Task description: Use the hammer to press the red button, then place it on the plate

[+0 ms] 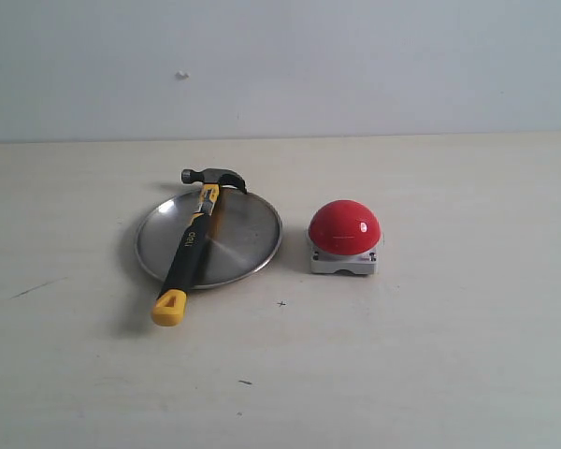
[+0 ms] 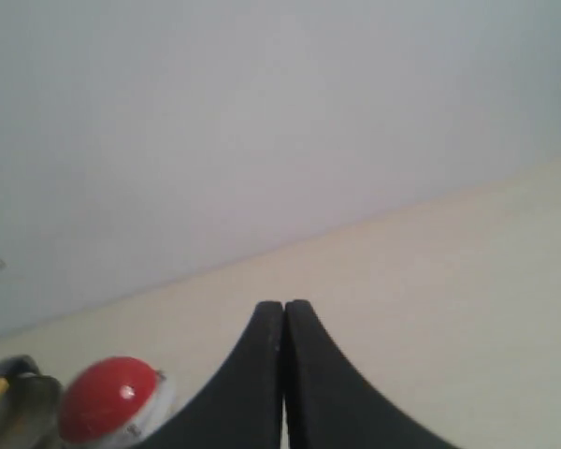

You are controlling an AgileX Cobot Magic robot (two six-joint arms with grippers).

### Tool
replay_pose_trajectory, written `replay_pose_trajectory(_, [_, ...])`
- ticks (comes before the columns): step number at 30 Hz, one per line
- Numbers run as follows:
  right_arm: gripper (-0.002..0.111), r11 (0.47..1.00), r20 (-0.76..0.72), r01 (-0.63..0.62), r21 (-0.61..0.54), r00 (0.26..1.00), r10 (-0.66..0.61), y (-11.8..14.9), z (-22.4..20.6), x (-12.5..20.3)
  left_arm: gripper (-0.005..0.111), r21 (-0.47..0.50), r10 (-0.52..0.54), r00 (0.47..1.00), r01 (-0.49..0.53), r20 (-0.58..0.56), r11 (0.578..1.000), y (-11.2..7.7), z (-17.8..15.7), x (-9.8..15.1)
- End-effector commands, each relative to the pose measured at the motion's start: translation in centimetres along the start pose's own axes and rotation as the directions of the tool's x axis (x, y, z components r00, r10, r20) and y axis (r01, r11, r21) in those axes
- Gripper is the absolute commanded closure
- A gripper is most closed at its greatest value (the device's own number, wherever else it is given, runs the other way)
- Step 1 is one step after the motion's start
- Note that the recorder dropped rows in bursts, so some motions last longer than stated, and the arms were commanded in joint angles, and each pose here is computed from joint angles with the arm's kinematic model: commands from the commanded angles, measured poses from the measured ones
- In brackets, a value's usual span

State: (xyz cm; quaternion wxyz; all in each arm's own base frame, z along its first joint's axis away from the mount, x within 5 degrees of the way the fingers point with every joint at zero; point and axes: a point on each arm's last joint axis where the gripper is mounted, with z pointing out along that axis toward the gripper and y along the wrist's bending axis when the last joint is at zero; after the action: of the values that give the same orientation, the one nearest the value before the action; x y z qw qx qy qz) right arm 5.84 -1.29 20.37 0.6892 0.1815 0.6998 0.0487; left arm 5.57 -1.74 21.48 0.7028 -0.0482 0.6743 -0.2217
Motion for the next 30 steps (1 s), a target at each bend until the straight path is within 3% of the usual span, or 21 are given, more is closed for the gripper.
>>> replay_pose_trajectory(1, [0.108,0.974,-0.125,0.225,-0.017,0.966,-0.226,-0.13,-0.1,1.28,0.106,0.008,-0.004,1.0,0.004,-0.002,1.0,-0.03,-0.03,0.09])
replay_pose_trajectory(30, [0.108,0.969,-0.122,0.246,-0.016,0.962,-0.246,-0.19,-0.25,1.31,0.106,0.008,0.0,1.0,0.0,-0.001,1.0,-0.03,-0.03,0.09])
